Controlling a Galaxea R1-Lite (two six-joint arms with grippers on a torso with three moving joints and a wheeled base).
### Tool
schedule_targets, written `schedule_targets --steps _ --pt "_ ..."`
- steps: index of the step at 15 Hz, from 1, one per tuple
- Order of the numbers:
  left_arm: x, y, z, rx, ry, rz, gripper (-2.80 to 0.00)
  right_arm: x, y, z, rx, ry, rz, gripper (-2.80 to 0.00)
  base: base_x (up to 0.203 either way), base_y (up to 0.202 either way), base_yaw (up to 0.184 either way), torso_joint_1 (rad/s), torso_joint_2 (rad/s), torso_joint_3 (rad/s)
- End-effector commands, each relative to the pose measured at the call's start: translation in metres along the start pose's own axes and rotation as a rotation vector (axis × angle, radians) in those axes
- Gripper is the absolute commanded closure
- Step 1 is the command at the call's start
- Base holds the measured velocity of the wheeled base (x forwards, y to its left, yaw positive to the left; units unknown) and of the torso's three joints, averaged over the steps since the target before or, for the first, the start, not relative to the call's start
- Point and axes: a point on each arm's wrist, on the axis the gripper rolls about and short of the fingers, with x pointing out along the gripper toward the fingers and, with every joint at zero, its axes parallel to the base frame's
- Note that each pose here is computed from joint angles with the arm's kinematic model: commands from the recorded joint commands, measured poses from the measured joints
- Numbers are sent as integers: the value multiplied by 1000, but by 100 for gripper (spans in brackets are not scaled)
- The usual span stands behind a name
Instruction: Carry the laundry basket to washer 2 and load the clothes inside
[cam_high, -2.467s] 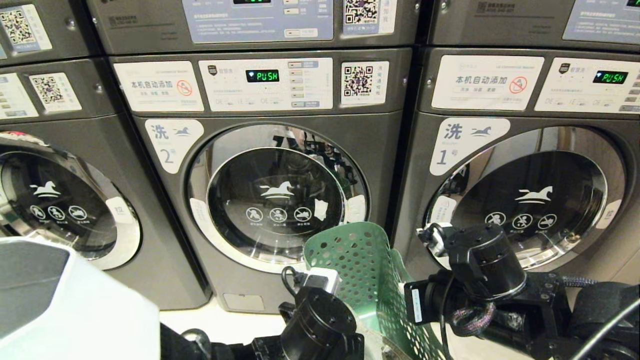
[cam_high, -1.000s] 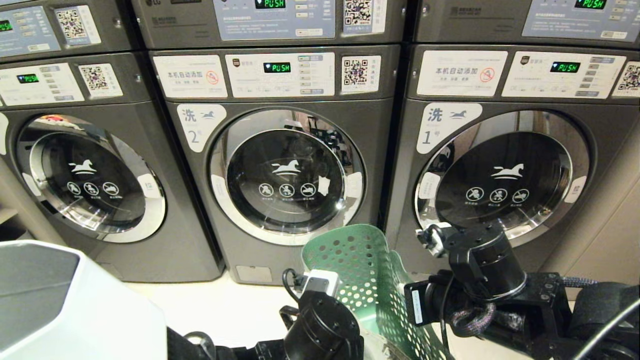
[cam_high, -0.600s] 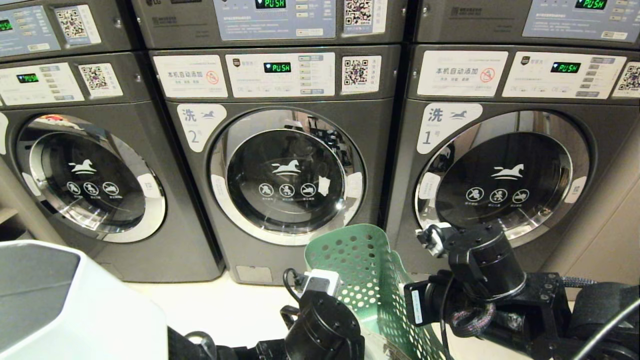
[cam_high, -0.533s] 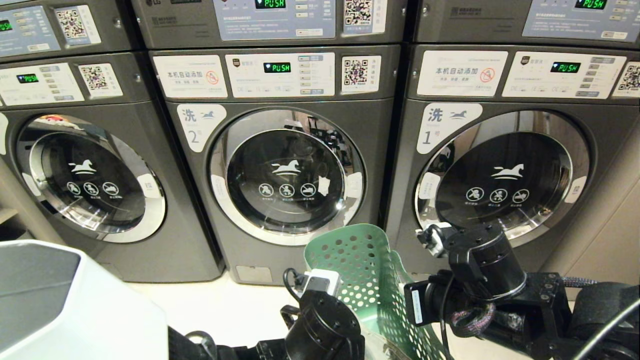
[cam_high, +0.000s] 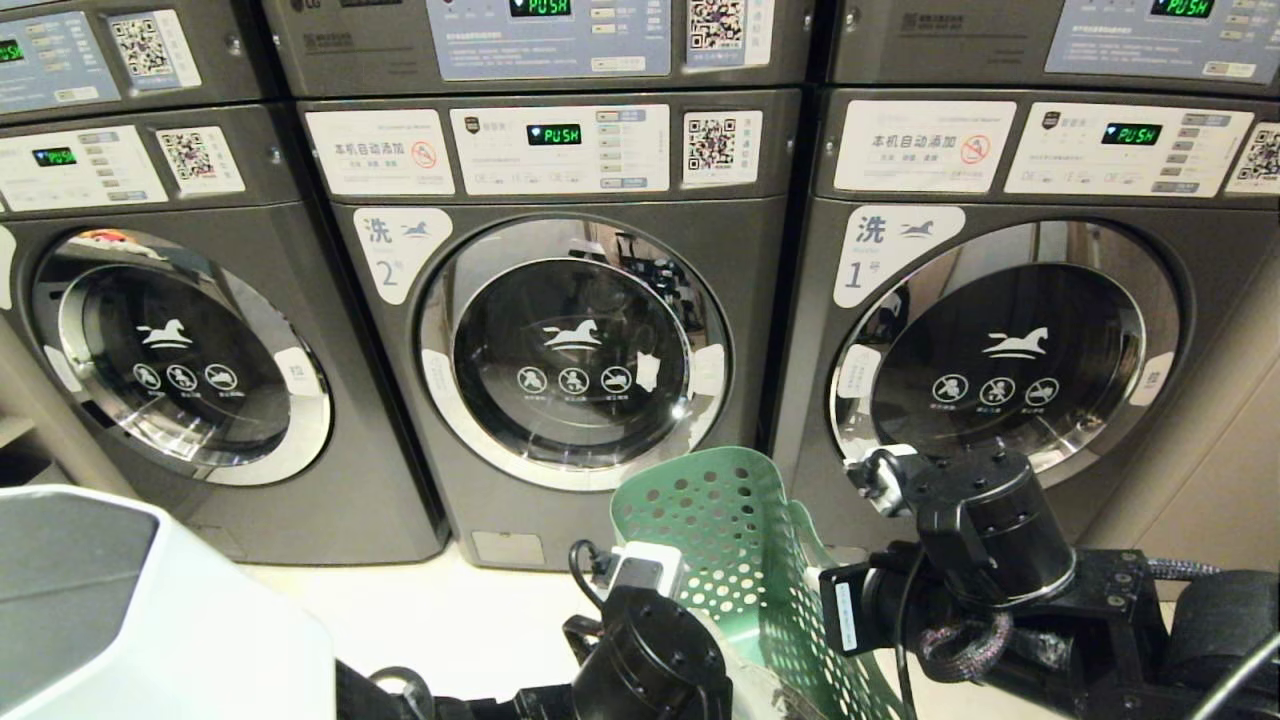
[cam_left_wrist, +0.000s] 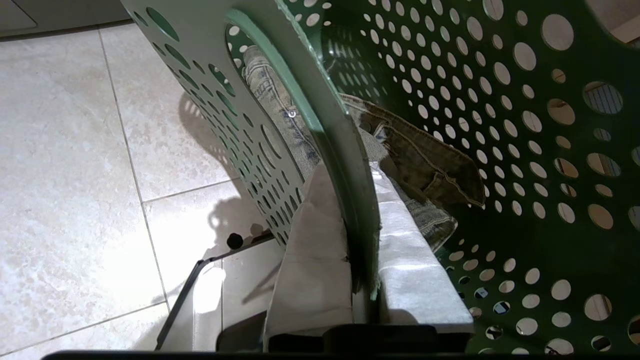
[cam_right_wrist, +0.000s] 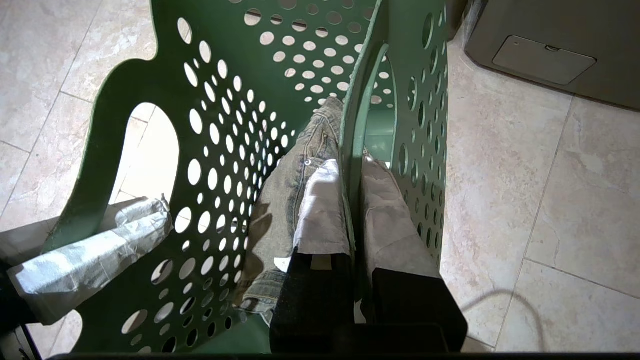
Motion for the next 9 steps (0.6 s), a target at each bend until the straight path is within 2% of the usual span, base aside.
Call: schedule_targets --steps 1,6,9 --pt "-1 -2 -2 1 2 -4 0 -2 0 1 2 -8 1 0 0 0 0 7 7 -80" --pt "0 -4 1 0 -12 1 0 -7 -1 7 6 -38 -3 0 0 0 0 2 1 -177" --pt "6 -7 4 19 -30 16 0 -8 -8 10 -87 -58 -57 0 0 0 0 3 1 -194"
